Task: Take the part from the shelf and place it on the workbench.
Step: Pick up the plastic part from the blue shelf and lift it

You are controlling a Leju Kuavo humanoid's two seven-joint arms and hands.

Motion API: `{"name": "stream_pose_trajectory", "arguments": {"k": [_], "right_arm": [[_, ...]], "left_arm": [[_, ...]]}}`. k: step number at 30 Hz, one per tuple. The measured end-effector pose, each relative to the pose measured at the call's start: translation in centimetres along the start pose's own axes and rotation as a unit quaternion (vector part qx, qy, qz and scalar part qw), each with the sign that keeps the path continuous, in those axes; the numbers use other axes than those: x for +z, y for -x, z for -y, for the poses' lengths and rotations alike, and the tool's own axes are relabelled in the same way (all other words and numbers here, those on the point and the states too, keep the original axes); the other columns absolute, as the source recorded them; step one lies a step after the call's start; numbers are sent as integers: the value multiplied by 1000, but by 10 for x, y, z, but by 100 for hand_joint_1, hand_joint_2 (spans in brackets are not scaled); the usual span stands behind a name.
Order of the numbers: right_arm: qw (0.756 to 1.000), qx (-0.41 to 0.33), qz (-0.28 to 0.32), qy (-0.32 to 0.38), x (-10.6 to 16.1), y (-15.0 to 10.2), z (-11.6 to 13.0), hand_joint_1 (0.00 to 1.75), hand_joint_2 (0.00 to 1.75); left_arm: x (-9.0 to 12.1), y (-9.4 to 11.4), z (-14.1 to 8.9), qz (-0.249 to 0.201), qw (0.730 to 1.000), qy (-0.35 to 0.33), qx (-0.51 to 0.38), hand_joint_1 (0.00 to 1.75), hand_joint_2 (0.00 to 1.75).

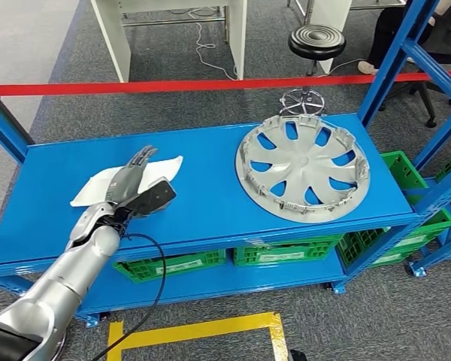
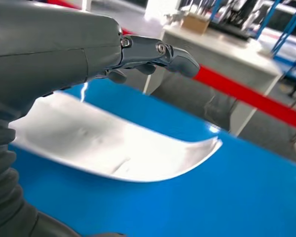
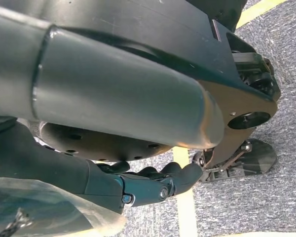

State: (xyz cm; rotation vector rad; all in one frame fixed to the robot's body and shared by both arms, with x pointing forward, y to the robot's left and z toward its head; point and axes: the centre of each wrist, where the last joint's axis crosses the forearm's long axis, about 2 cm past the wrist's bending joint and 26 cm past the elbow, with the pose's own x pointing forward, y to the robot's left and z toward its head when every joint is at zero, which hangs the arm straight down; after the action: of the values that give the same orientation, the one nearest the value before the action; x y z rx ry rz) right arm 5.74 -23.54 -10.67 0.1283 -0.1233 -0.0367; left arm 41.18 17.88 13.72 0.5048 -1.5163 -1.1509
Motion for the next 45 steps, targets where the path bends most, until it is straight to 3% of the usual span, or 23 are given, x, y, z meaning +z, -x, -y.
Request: {"name": "stream_pose_trajectory", "arguments": {"k": [10,16,21,24,29,39,45], "right_arm": [[998,-32,-47,-4,0,-1,1,0,0],[998,-37,-55,-1,0,0,2,0,0],[998,-39,-54,2,0,1,2,0,0],[998,-40,-48,1,0,1,3,0,0],[998,-41,-42,-4,0,2,3,0,0],[998,-36,-50,-3,0,2,4,0,0],[1000,-19,-24,0,0,3,4,0,0]], "left_arm": [[1,11,-2,-35,998,7,53,0,175],[2,15,-2,-54,998,-15,35,0,175],[2,13,-3,-83,991,-58,-84,0,175],[2,13,-1,-95,982,-42,-158,0,175],[5,22,3,-119,977,3,-178,0,175],[11,38,1,-155,966,16,-205,0,175],[12,47,-7,-235,924,-16,-302,0,175]]}}
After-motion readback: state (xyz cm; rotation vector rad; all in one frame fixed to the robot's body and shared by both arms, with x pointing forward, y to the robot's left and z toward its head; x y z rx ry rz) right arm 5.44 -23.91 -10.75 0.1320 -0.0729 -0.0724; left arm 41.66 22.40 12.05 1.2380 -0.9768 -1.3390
